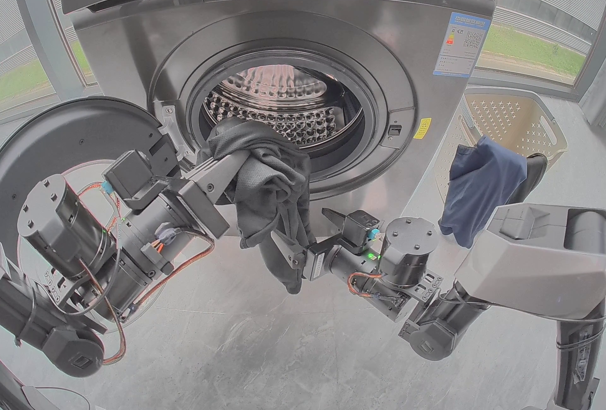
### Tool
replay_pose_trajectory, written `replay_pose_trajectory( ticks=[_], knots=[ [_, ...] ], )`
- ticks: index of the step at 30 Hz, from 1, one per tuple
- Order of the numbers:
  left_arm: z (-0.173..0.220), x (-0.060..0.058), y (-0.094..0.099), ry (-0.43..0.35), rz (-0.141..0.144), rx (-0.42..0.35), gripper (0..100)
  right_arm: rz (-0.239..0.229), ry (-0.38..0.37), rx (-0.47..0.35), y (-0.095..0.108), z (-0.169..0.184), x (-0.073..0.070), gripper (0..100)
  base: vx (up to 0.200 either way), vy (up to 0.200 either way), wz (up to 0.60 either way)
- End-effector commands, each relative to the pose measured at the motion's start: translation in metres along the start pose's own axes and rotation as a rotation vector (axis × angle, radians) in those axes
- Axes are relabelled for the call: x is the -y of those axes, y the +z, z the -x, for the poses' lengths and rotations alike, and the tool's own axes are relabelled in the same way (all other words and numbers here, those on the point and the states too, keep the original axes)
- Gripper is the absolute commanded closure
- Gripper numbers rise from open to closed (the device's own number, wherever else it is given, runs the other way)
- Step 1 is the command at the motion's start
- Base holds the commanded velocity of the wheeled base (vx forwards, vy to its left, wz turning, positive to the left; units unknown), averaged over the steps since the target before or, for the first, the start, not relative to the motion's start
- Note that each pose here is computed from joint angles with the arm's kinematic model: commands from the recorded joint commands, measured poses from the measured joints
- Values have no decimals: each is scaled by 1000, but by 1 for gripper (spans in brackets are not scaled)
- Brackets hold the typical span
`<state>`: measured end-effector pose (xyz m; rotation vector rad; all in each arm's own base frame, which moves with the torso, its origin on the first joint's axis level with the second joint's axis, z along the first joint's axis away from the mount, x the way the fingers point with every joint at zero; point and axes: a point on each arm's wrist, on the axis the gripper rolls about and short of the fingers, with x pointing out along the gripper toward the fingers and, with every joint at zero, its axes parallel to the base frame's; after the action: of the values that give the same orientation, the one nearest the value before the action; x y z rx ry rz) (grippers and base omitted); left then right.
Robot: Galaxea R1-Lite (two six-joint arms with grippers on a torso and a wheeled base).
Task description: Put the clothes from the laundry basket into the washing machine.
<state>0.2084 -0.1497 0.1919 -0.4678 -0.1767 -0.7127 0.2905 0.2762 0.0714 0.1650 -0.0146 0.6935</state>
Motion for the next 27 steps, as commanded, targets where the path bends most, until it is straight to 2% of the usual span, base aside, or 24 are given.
replay_pose_trajectory(
  ticks=[1, 6, 7, 12, 17, 21, 23, 24, 27],
  knots=[
    [0, 1, 1, -2, 0, 3, 100, 6, -16, -14, -19, -14, 8, 0, 0, 0, 0],
    [0, 1, 1, -2, 0, 3, 100, 6, -23, 10, -21, -22, 12, 0, 0, 0, 0],
    [0, 1, 1, -2, 0, 3, 100, 5, -23, 21, -21, -24, 13, 100, 0, 0, 0],
    [0, 1, 1, -3, 0, 2, 100, 3, -17, 54, -14, -29, 11, 100, 0, 0, 0],
    [1, -2, 0, 6, 0, -1, 100, 1, -11, 50, -9, -21, 7, 100, 0, 0, 0],
    [-1, -5, -2, 18, -1, -6, 100, 0, -6, 34, 12, 7, 3, 100, 0, 0, 0],
    [-1, -6, -1, 23, -1, -4, 100, 0, -7, 29, 16, 13, 2, 100, 0, 0, 0],
    [-1, -8, -1, 29, -4, -1, 100, 1, -12, 22, 29, 30, 3, 100, 0, 0, 0],
    [-1, -10, 0, 36, -5, 0, 100, 0, -29, 23, 44, 49, 7, 100, 0, 0, 0]
  ],
)
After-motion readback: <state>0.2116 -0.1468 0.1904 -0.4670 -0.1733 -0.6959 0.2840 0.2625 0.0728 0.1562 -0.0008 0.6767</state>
